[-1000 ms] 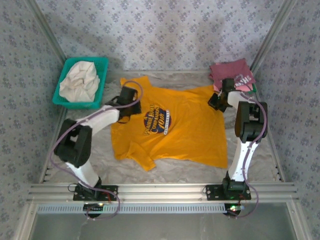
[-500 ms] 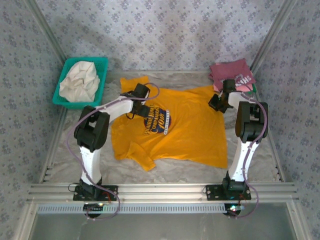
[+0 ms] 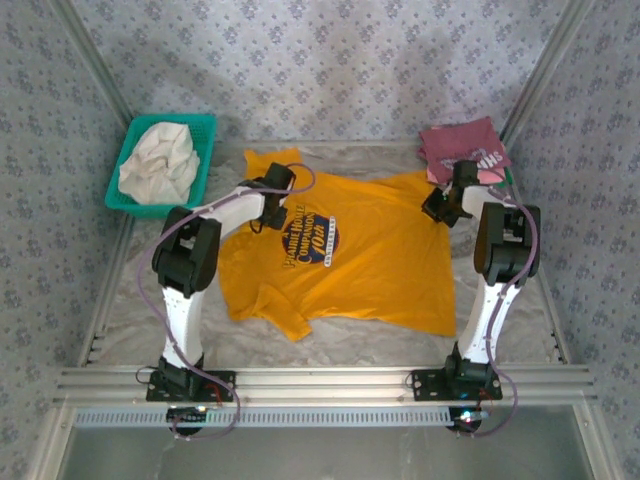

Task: Fold and stack the t-shirts

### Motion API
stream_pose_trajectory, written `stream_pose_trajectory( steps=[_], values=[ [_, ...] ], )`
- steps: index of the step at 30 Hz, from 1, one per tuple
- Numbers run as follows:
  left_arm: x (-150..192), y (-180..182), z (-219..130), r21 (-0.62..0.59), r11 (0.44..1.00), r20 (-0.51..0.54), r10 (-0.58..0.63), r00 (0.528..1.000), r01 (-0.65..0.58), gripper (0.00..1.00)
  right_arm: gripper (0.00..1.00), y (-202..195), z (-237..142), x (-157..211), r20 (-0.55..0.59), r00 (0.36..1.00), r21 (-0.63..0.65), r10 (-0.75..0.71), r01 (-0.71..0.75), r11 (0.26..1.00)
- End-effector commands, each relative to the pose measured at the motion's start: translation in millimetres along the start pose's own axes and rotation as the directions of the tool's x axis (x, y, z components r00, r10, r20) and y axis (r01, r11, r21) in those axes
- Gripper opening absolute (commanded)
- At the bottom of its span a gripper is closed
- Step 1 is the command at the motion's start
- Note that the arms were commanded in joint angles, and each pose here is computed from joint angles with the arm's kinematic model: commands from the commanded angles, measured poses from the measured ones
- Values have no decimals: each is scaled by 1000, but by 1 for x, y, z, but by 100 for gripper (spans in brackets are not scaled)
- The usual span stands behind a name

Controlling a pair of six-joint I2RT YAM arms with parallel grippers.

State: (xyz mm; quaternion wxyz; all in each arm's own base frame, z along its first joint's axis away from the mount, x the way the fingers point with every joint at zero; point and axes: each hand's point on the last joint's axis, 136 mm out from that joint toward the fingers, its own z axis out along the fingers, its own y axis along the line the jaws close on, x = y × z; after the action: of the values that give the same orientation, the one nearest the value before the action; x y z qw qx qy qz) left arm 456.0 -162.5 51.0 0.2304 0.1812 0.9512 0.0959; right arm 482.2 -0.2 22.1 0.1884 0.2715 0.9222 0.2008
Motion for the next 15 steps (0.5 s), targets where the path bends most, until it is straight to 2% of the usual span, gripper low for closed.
stream_pose_trajectory(
  steps=[1, 2, 4, 5, 7, 8, 12, 15],
  values=[
    [-9, 28, -17, 23, 997, 53, -75, 996, 74, 23, 0, -43, 15, 23, -66, 994, 105, 85, -77, 991],
    [-8, 30, -11, 23, 997, 51, -72, 996, 71, 15, 0, -44, 16, 23, -66, 994, 105, 87, -79, 991],
    [-6, 28, -2, 33, 998, 26, -54, 998, 53, 14, 0, -43, 16, 22, -67, 993, 98, 93, -86, 991],
    [-5, 24, -1, 48, 998, 15, -49, 999, 48, 23, 0, -43, 16, 21, -64, 993, 94, 95, -88, 992],
    [-5, 14, -4, 64, 997, 28, -36, 999, 34, 51, 0, -41, 15, 21, -63, 994, 92, 95, -89, 992],
    [-5, 11, -6, 67, 997, 39, -30, 999, 27, 58, 0, -41, 15, 21, -62, 994, 90, 93, -88, 992],
    [-2, 3, -4, 100, 994, 37, -40, 999, 36, 66, 0, -40, 14, 19, -57, 994, 90, 90, -85, 992],
    [1, -7, 0, 123, 992, 22, -23, 999, 20, 67, 0, -40, 15, 20, -63, 994, 92, 90, -84, 992]
  ],
)
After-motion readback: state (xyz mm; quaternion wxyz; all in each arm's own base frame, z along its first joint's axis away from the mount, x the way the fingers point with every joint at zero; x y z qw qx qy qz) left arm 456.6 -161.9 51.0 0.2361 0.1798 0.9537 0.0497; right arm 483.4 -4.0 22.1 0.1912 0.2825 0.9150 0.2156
